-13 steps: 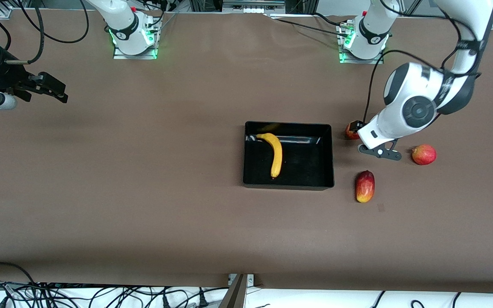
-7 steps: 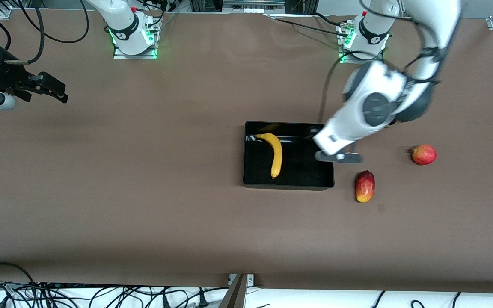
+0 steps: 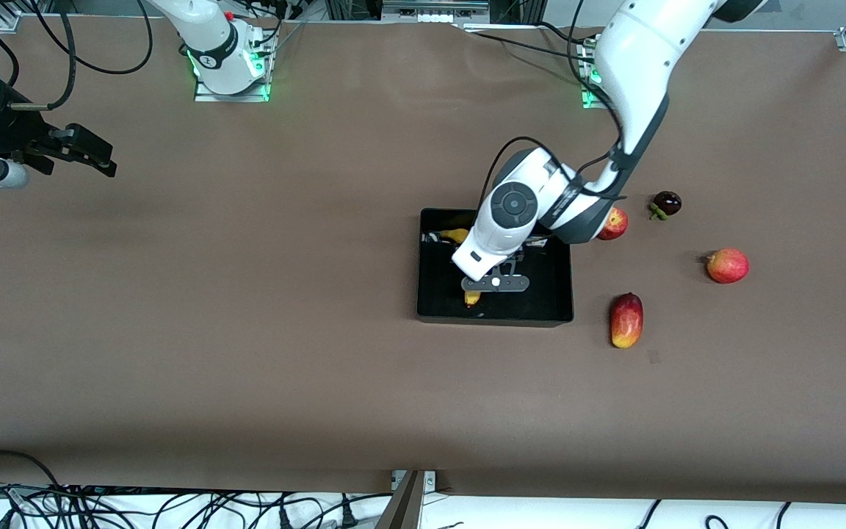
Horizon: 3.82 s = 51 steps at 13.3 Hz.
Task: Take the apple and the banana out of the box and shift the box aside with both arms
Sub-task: 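Move the left gripper back into the box over the yellow banana, then grasp the banana with the left gripper and lift it out, then place the banana beside the mango while the right gripper reaches out, then grasp the box rim with the right gripper while the left gripper withdraws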
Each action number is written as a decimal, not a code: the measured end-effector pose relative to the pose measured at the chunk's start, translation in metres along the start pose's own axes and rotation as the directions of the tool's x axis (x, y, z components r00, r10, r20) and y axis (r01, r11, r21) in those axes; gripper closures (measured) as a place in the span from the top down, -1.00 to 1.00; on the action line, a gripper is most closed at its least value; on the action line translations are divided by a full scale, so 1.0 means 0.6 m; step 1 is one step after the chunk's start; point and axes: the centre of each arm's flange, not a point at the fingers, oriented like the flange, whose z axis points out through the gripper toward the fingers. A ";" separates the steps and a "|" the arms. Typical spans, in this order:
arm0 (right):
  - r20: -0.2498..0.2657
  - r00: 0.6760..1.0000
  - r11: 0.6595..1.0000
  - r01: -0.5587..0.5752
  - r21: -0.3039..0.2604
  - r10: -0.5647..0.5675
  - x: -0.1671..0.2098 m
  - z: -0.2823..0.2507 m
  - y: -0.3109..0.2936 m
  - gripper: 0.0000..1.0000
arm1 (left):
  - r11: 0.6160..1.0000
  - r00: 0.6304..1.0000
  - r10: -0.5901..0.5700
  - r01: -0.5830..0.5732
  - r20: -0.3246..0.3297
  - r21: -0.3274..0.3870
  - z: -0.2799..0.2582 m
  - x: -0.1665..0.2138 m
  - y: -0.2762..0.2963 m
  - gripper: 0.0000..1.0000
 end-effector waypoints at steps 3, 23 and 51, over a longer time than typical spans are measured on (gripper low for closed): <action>0.000 1.000 1.000 0.000 0.000 0.000 0.000 0.000 0.000 1.00 | 0.998 0.998 -0.053 0.052 -0.021 -0.021 0.041 -0.004 0.011 1.00; -0.037 0.999 1.000 0.026 0.003 -0.026 0.003 -0.006 -0.025 1.00 | 0.986 0.992 -0.122 0.123 -0.008 0.109 -0.282 0.069 -0.155 -0.31; -0.016 0.998 0.992 0.066 0.110 -0.064 -0.013 0.525 -0.721 1.00 | 0.934 0.935 0.329 -0.343 0.137 0.101 -0.313 0.120 -0.694 1.00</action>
